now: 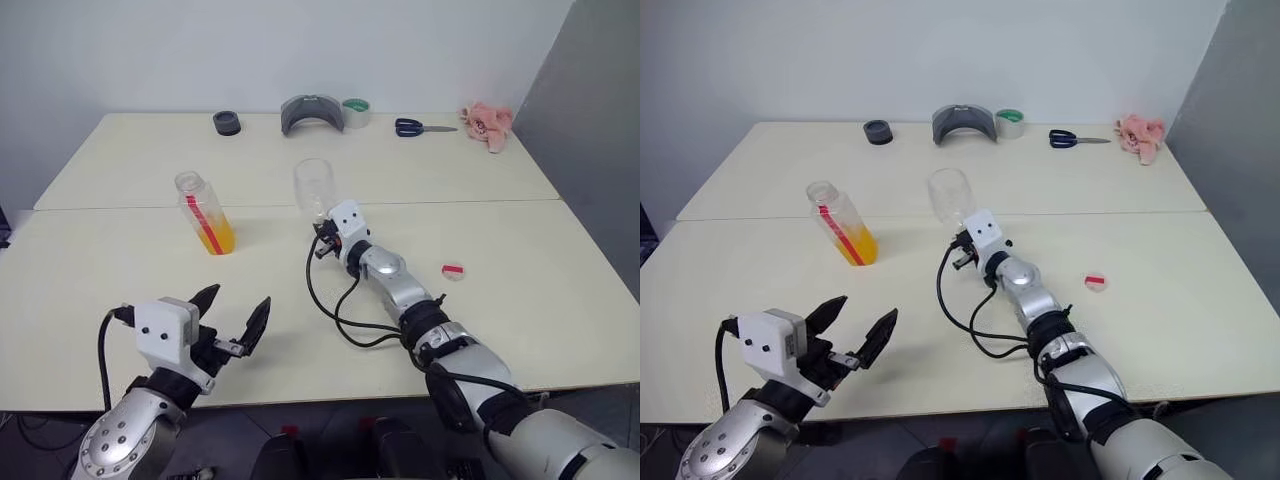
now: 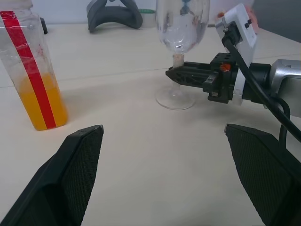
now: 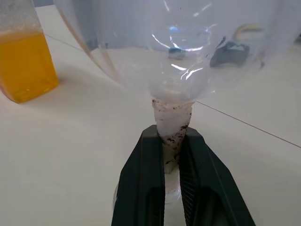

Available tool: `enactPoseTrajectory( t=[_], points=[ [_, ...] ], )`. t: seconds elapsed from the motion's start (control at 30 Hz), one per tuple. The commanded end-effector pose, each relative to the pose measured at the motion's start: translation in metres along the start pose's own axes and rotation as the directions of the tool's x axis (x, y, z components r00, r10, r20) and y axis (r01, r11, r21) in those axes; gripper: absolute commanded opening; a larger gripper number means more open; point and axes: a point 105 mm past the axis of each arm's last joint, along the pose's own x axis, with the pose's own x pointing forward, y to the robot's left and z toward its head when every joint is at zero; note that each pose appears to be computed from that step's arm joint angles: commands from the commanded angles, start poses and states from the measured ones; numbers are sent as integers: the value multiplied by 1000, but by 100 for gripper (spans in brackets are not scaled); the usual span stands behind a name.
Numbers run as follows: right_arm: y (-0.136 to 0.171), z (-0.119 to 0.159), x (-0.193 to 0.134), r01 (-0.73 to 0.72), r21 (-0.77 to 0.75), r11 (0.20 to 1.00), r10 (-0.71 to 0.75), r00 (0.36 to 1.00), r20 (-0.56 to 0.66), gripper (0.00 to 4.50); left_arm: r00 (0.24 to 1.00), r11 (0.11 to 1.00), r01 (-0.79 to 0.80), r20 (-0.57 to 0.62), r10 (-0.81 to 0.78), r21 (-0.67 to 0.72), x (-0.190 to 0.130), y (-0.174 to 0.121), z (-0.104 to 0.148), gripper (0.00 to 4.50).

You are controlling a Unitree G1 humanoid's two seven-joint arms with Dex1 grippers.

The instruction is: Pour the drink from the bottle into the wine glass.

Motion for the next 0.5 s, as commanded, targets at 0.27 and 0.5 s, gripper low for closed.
enactPoseTrajectory(
  t=[0.27, 0.5],
  points=[
    [-7, -2, -4, -3, -45, 999, 4, 1000, 13, 176, 999, 1000, 9, 52, -10, 21, 4, 1, 10, 450],
    [-19, -12, -19, -8, -47, 999, 9, 1000, 18, 428, 998, 1000, 13, 60, -14, 23, 8, 2, 8, 450]
  ],
)
